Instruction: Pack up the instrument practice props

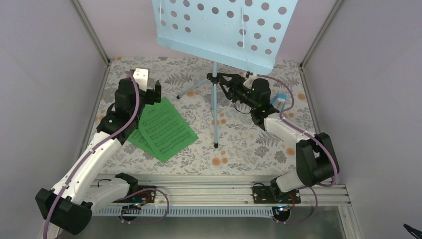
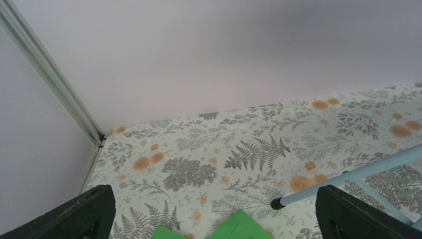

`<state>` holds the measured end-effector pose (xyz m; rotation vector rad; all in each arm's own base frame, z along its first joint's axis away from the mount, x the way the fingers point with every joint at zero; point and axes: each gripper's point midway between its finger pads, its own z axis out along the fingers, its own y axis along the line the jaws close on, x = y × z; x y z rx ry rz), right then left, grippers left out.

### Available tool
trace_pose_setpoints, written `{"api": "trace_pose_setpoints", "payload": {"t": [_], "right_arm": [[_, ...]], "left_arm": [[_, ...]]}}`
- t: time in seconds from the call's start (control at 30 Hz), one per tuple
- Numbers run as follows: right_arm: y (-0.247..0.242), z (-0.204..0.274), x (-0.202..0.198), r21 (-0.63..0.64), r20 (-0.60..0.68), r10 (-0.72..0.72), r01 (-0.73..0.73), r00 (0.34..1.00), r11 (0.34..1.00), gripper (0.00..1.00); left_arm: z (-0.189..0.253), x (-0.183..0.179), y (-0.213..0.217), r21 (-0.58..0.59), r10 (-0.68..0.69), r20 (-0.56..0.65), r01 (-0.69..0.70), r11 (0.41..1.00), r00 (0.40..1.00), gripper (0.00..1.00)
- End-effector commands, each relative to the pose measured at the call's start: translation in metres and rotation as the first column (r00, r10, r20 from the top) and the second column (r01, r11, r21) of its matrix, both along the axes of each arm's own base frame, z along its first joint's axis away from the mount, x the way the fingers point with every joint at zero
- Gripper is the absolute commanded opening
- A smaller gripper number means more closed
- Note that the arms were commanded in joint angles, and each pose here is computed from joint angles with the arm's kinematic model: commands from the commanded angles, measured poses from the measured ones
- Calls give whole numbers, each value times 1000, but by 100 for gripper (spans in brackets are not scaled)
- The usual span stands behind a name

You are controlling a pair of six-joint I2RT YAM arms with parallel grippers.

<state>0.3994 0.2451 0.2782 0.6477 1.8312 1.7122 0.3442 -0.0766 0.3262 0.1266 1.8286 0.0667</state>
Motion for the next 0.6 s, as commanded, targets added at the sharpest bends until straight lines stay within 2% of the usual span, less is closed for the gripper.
{"api": "trace_pose_setpoints", "payload": {"t": [0.0, 0.3, 0.57], "right_arm": [[-13, 26, 4, -35, 80, -67, 70, 994, 997, 52], [-12, 21, 3, -32, 65, -58, 61, 996, 998, 43], [-10, 20, -3, -9, 52, -46, 47, 998, 999, 48]], "left_arm": [[3, -1, 0, -10, -5, 13, 5, 1000, 1000, 100], [4, -1, -1, -14, -9, 13, 9, 1000, 1000, 100], [2, 0, -2, -13, -11, 9, 11, 1000, 1000, 100]]}}
